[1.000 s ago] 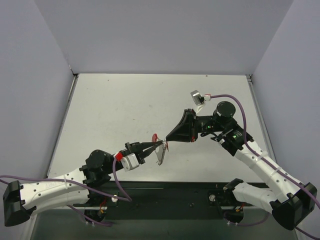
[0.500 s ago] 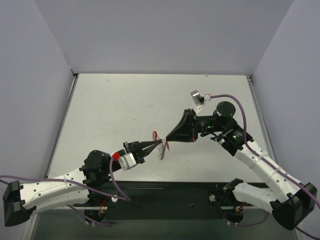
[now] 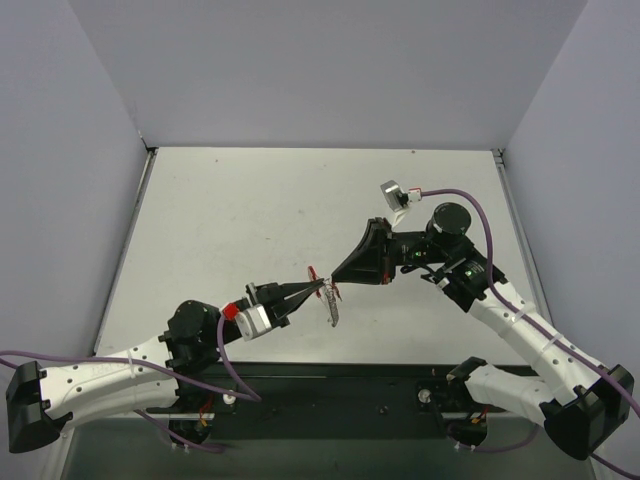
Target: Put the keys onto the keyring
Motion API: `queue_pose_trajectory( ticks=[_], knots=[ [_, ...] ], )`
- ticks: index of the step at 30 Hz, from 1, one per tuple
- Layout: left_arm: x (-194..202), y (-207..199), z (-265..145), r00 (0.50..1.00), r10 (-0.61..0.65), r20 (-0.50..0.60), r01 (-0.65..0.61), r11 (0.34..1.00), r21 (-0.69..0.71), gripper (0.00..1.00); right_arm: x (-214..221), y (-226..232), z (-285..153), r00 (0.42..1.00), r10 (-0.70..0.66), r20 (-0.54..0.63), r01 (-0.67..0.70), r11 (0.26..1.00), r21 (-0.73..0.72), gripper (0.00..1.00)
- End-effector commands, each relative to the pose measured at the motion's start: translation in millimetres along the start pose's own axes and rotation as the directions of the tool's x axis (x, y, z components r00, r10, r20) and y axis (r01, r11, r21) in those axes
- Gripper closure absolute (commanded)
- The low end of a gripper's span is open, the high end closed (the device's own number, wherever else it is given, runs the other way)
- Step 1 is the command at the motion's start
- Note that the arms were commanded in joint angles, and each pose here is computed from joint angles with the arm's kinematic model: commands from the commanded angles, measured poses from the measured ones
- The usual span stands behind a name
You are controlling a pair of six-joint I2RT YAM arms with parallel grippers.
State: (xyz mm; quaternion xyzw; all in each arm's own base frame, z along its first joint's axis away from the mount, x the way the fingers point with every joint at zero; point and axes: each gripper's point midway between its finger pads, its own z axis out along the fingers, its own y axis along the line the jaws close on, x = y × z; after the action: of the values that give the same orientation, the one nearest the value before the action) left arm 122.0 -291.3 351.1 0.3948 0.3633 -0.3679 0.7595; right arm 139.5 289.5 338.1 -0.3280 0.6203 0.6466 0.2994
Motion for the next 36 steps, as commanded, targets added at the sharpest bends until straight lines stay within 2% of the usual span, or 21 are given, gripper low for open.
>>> queue_pose_trajectory(
  ticks=[1,23,29,33,36],
  knots=[
    [-47,3,4,0.987,0.003,0.160,-0.004,1.000,0.010,1.00,-13,1,3,0.997,-0.074,0.038,0.074,0.997,-0.005,1.00],
    [-51,3,5,0.986,0.009,0.167,-0.012,1.000,0.020,1.00,-16,-22,0,0.997,-0.011,0.081,-0.001,0.989,0.146,1.00],
    [-51,15,6,0.987,-0.015,0.159,0.023,0.999,-0.048,1.00,-17,-18,-1,0.996,-0.025,0.089,0.012,0.989,0.147,1.00],
    [-50,25,6,0.988,-0.038,0.151,0.054,0.994,-0.100,1.00,-18,-23,-3,0.994,-0.058,0.090,0.038,0.976,0.214,1.00],
    [-52,28,8,0.986,-0.058,0.158,0.076,0.990,-0.117,1.00,-5,-24,1,0.997,-0.066,0.031,0.056,0.965,0.254,1.00]
  ],
)
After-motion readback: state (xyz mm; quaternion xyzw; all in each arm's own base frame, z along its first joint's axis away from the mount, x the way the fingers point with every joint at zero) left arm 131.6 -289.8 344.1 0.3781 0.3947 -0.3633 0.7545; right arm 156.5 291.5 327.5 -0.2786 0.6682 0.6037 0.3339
